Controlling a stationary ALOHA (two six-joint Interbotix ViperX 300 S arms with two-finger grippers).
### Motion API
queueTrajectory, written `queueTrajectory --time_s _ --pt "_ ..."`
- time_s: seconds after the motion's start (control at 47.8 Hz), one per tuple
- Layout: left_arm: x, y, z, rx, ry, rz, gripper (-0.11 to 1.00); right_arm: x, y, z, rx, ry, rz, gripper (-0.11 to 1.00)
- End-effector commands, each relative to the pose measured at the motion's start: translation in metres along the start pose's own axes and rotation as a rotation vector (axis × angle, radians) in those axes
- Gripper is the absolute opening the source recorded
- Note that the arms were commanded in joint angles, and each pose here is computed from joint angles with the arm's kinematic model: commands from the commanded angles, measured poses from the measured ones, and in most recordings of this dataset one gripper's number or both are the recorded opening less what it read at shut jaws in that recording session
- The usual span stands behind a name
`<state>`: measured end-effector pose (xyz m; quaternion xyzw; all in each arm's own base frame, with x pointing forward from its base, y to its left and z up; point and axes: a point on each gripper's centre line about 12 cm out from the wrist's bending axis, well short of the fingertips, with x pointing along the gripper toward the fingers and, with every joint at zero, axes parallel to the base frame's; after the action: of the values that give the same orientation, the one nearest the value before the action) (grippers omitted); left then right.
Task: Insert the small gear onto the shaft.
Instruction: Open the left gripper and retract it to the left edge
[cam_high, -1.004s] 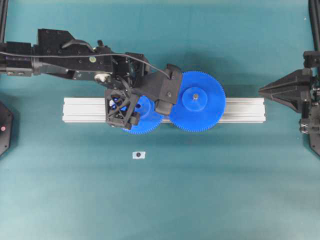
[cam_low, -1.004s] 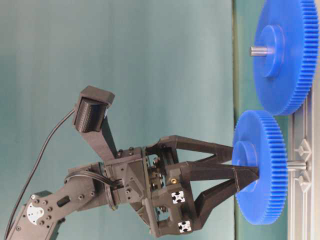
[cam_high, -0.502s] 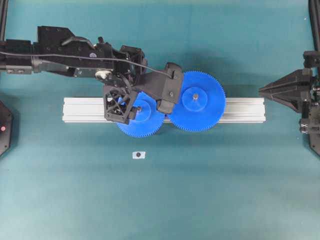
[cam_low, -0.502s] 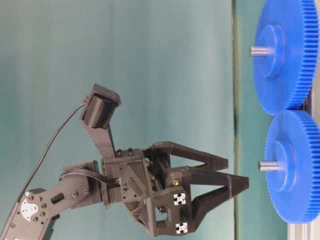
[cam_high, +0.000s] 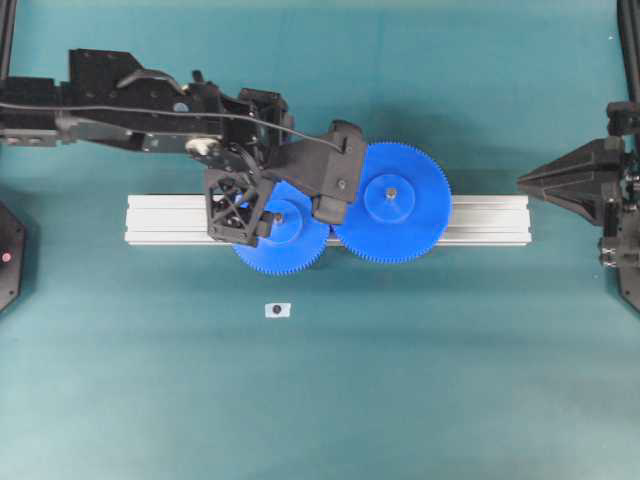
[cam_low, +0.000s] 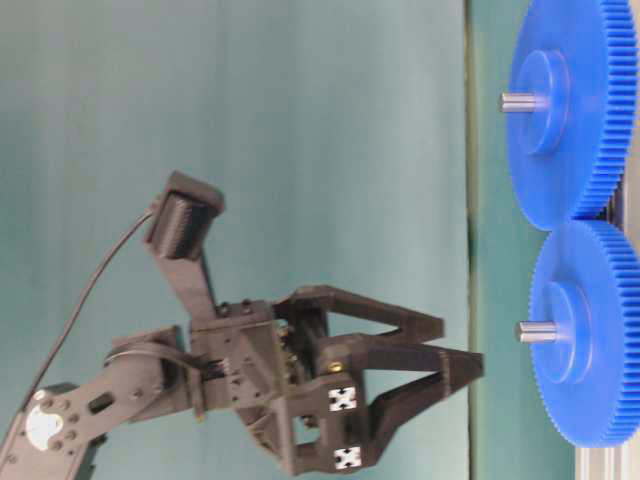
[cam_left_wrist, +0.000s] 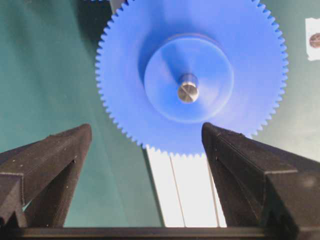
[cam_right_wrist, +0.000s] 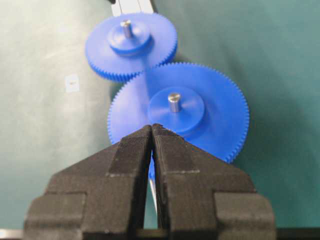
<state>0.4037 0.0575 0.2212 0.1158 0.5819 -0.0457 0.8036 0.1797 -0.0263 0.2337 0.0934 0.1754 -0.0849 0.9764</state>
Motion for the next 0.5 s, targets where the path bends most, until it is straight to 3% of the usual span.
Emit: queueTrajectory --time_s 0.0,0.167,0.335,0.481 --pt "-0.023 0.004 0.002 -0.006 -0.052 0.026 0.90 0.001 0.000 0.004 0.011 -0.012 0.001 0.11" --pt "-0.029 0.000 -0.006 -0.012 -0.056 0.024 0.90 -0.001 0.001 0.007 0.010 -0.037 0.004 0.11" --pt "-0.043 -0.003 -0.014 -0.068 -0.082 0.031 0.90 -0.005 0.001 0.006 0.011 -0.044 0.006 0.11" --pt "-0.055 -0.007 -0.021 -0.087 -0.102 0.039 0.90 -0.008 0.000 0.003 0.011 -0.041 0.006 0.11"
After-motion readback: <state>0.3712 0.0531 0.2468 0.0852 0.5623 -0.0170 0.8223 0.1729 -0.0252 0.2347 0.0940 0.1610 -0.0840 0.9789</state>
